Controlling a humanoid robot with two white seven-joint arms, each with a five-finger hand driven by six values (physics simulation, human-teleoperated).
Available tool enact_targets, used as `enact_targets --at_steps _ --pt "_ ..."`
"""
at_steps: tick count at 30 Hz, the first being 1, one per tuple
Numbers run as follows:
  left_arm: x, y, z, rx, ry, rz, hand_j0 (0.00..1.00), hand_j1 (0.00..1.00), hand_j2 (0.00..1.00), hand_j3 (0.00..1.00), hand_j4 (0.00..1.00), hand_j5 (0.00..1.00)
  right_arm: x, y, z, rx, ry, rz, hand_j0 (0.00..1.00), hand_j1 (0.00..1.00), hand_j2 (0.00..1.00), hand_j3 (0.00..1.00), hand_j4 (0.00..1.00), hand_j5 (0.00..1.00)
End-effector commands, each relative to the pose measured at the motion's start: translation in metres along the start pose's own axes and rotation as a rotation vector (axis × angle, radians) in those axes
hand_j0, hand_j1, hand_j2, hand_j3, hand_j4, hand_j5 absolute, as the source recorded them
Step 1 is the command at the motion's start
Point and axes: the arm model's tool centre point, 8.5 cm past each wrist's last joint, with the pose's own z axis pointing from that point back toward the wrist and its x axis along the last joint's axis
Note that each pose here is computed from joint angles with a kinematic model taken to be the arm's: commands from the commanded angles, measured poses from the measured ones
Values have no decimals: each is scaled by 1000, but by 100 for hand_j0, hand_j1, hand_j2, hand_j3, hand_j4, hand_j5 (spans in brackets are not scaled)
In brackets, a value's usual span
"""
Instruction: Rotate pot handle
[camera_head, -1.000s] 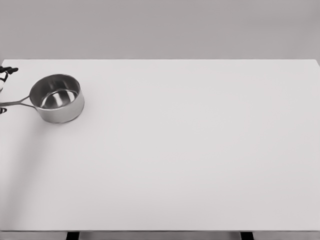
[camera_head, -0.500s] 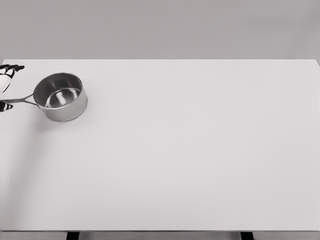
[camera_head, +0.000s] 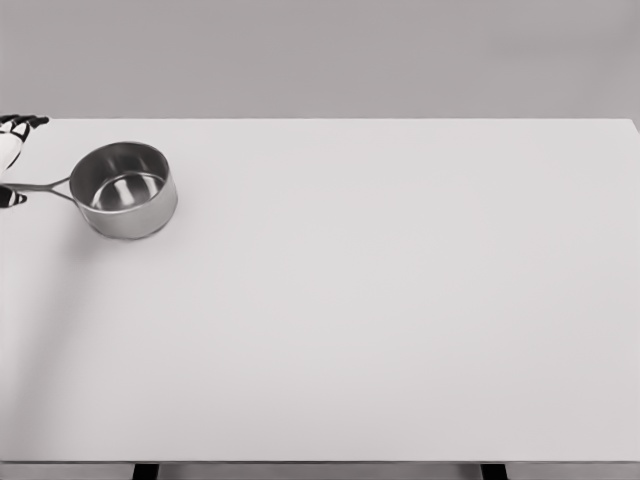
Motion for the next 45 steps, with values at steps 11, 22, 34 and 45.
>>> enact_targets --at_steps 11,22,34,45 --pt "1 -11 -14 -40 -2 11 100 100 100 100 100 100 0 0 0 0 0 0 100 100 100 100 100 100" --pt "7 -5 -11 -17 -21 15 100 100 100 100 100 100 0 0 0 0 -1 0 100 100 100 100 100 100" --pt "9 28 32 99 -69 62 100 100 100 100 100 100 0 0 0 0 0 0 100 100 100 100 100 100" --pt "58 94 118 396 -576 218 100 100 100 100 100 100 0 0 0 0 0 0 100 100 100 100 100 100"
